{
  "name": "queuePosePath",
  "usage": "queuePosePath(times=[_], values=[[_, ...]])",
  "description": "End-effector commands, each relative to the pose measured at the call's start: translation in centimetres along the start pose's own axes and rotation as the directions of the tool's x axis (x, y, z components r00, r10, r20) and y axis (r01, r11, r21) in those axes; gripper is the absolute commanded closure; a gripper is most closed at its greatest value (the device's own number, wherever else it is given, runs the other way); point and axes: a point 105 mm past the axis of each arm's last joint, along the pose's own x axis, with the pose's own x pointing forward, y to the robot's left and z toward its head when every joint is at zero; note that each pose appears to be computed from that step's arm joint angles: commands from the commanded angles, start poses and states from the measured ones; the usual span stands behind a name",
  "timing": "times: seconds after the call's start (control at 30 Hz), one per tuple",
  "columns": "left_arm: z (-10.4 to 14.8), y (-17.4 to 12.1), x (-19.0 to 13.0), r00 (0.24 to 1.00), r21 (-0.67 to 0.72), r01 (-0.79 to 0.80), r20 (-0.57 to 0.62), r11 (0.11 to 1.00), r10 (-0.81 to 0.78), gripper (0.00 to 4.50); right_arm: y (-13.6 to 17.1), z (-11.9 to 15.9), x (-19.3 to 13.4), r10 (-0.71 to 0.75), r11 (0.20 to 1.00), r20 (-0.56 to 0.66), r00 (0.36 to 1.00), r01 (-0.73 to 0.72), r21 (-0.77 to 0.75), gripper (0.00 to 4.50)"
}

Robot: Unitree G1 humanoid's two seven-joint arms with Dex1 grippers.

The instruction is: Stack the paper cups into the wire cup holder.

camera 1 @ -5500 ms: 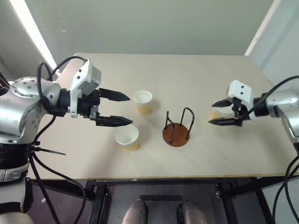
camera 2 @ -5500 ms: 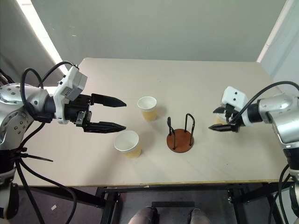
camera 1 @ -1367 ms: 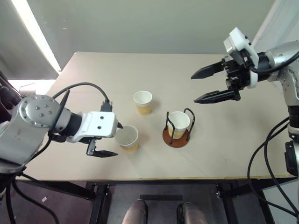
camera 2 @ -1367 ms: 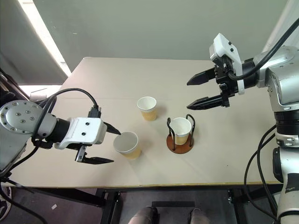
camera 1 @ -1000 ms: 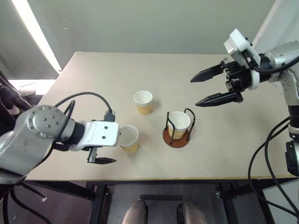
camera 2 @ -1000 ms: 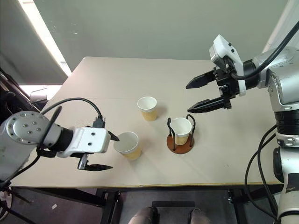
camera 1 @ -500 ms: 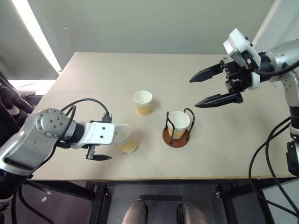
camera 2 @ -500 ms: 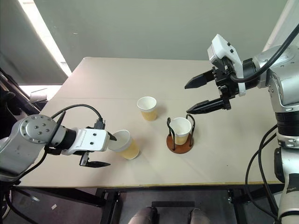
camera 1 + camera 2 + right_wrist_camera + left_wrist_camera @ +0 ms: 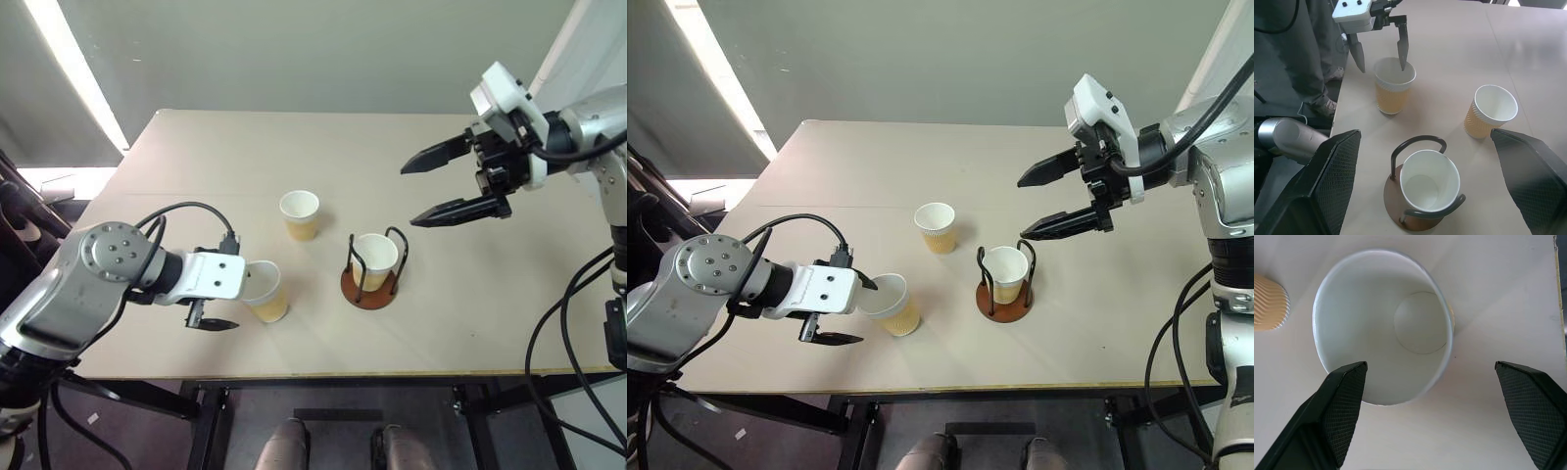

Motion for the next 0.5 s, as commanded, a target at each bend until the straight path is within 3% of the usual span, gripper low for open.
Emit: queuePosePath(times=[0.03, 0.5], values=[[0.8, 0.3, -0.1, 1.000, 0.054, -0.006, 0.005, 0.999, 0.005, 0.00, 0.2, 0.7, -0.4, -0.007, 0.999, 0.012, 1.000, 0.007, -0.035, 0.10], [1.8, 0.8, 0.2, 0.999, 0.107, 0.016, 0.046, 0.994, -0.021, 0.00, 1.3, 0.5, -0.9, 0.047, 0.999, 0.005, 0.999, -0.047, -0.016, 0.10]])
